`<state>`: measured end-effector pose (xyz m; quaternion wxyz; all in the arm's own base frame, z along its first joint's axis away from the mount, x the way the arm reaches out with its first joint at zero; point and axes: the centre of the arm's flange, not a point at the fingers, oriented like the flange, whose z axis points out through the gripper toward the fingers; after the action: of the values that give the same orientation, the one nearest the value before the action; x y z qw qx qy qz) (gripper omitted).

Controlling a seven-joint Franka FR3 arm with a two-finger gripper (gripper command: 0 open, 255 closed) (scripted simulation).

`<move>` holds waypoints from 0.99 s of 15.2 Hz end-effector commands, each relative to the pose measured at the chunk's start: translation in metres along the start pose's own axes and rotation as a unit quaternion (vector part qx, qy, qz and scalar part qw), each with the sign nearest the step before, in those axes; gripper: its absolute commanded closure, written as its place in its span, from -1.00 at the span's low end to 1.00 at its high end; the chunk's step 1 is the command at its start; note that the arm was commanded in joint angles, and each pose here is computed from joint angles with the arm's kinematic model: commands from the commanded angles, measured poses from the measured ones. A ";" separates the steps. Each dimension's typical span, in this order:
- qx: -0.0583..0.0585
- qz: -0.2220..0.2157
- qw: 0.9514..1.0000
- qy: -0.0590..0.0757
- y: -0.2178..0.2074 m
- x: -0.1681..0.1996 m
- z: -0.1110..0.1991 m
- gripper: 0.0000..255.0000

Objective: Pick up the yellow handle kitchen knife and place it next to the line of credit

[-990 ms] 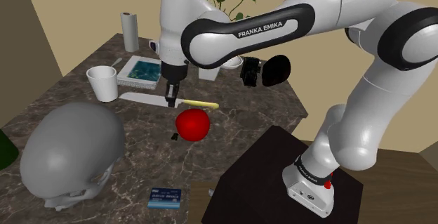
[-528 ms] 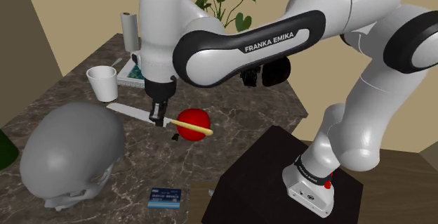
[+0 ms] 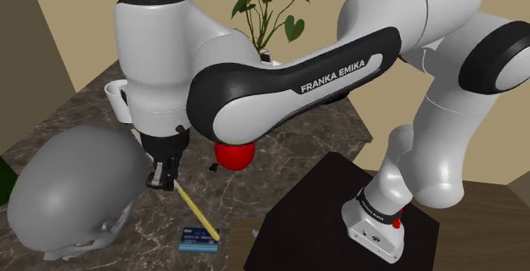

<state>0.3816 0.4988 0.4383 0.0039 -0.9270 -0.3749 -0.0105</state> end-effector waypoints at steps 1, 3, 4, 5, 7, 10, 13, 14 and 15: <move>0.001 -0.003 1.000 0.000 -0.029 0.003 0.000 1.00; 0.001 -0.003 1.000 0.000 -0.055 0.008 0.000 1.00; 0.001 -0.003 1.000 0.000 -0.068 0.011 0.000 1.00; 0.001 -0.003 1.000 0.000 -0.081 0.014 0.000 1.00; 0.001 -0.003 1.000 0.000 -0.106 0.019 0.000 1.00; 0.001 -0.003 1.000 0.000 -0.145 0.028 0.000 1.00; 0.001 -0.003 1.000 0.000 -0.173 0.034 0.005 1.00; 0.001 -0.003 1.000 0.000 -0.173 0.034 0.011 1.00; 0.001 -0.003 1.000 0.000 -0.173 0.033 0.016 1.00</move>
<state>0.2854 0.6455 0.4276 0.0051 -0.9258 -0.3778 -0.0098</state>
